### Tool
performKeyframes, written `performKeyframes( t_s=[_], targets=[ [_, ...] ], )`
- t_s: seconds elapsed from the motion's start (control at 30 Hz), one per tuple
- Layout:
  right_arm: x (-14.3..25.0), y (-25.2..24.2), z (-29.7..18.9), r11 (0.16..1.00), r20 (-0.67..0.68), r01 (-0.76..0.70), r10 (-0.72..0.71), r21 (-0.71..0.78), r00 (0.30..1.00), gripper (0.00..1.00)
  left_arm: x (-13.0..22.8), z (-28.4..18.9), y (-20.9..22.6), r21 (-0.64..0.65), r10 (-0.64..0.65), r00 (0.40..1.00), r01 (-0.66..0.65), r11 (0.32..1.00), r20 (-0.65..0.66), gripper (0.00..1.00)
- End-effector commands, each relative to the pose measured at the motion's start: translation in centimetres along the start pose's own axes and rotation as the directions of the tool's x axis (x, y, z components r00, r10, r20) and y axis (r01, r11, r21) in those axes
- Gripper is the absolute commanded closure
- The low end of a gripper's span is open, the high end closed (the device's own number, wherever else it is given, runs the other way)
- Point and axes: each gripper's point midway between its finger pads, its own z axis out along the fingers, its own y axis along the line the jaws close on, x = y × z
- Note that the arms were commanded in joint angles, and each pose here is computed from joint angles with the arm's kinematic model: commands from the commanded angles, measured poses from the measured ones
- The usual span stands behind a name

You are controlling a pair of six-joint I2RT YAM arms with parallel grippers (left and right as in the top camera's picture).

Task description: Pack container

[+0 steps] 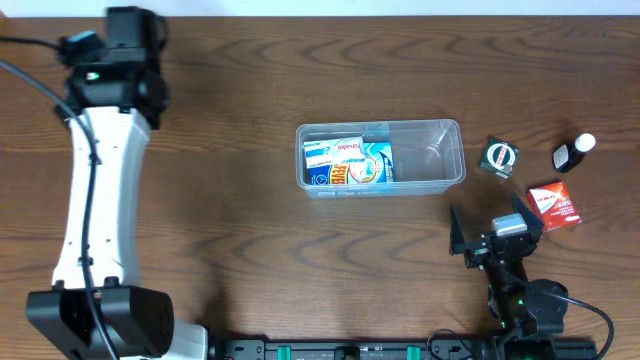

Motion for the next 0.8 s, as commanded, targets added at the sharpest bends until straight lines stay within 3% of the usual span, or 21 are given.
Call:
performKeyframes(
  t_s=[0.0, 0.3, 0.47, 0.6, 0.77],
  targets=[
    [0.1, 0.2, 0.0, 1.000, -0.002, -0.008, 0.008, -0.006, 1.000, 0.01, -0.3, 0.9, 1.8, -0.049, -0.021, 1.000, 0.021, 0.999, -0.008, 0.02],
    [0.1, 0.2, 0.0, 1.000, -0.002, -0.007, 0.007, -0.007, 1.000, 0.01, -0.5, 1.5, 2.7, -0.062, -0.041, 0.999, 0.040, 0.997, -0.018, 0.02],
    [-2.0, -0.3, -0.1, 0.999, 0.084, 0.051, -0.053, 0.019, 0.995, 0.01, -0.4, 1.5, 2.6, -0.059, -0.042, 0.999, 0.041, 0.997, -0.020, 0.02],
    [-4.4, 1.8, -0.5, 0.989, 0.181, 0.116, -0.098, -0.092, 0.979, 0.01, -0.4, 1.5, 2.6, -0.059, -0.042, 0.999, 0.041, 0.997, -0.020, 0.02],
    [-5.6, -0.5, -0.7, 1.000, 0.086, 0.024, -0.024, -0.001, 0.996, 0.01, -0.4, 1.5, 2.6, -0.059, -0.042, 0.999, 0.041, 0.997, -0.020, 0.02]
  ],
)
